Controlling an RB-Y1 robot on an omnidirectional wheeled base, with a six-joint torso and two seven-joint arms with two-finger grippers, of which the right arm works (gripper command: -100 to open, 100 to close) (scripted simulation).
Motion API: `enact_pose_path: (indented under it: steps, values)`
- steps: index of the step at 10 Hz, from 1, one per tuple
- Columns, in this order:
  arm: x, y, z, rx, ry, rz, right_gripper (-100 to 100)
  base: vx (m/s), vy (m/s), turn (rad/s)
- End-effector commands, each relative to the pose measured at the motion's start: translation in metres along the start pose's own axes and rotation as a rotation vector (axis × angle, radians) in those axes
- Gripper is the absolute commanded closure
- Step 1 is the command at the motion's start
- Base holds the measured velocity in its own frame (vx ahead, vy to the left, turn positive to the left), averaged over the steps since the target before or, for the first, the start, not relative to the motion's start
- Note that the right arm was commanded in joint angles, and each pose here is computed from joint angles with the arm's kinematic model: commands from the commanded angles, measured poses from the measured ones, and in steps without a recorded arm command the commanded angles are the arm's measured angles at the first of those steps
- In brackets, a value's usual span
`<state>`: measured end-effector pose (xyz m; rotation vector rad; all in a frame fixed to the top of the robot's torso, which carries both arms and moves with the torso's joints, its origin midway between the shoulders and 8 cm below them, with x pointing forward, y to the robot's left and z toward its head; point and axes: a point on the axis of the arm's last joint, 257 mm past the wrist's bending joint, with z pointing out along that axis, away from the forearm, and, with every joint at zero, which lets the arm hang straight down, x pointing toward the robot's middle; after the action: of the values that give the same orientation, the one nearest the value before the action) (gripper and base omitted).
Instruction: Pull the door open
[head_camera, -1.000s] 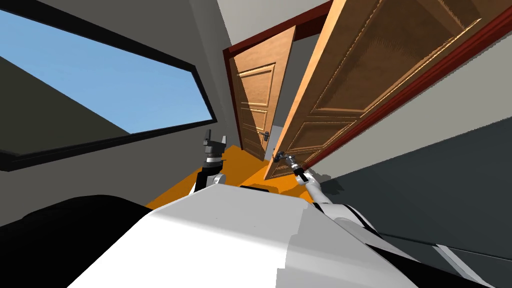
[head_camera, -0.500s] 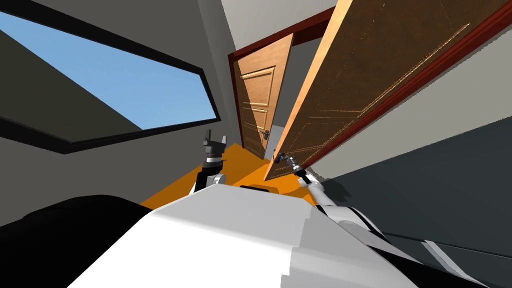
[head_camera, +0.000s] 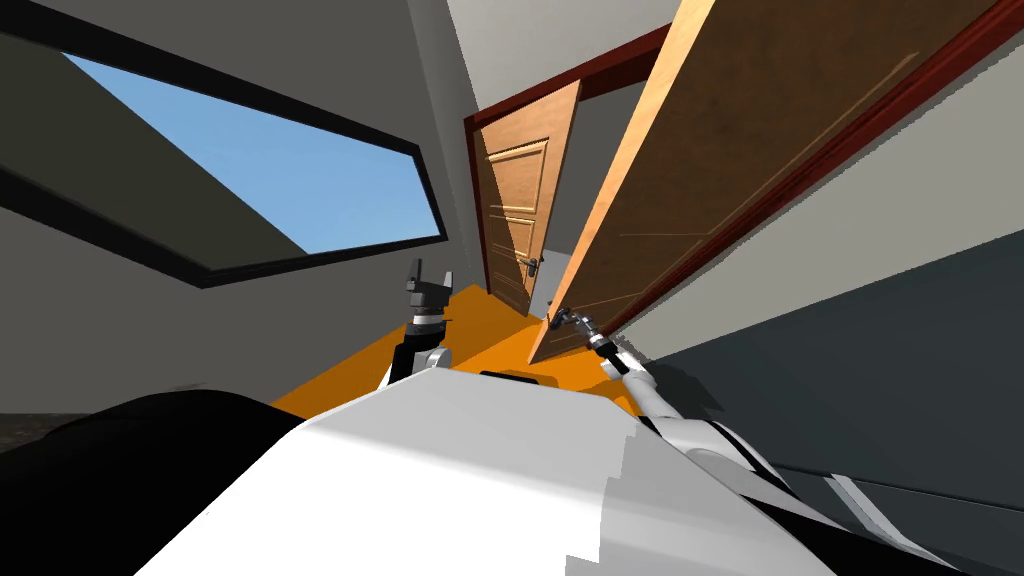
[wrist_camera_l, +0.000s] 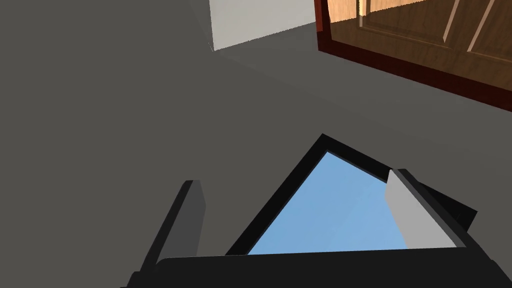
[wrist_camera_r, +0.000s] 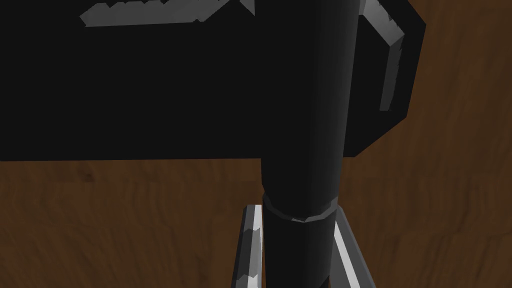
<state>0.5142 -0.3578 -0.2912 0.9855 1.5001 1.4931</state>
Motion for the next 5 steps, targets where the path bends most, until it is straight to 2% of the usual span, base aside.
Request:
enact_pose_path:
  steps: [1, 4, 5]
  values:
    - [0.003, -0.001, -0.0041, -0.001, 0.020, 0.004, 100, -0.107, -0.088, 0.087]
    - [0.007, -0.001, -0.0153, 0.000, 0.054, 0.007, 100, -0.124, -0.105, 0.095]
    - [0.002, 0.001, -0.0116, -0.003, 0.040, 0.001, 100, -0.055, -0.057, 0.021]
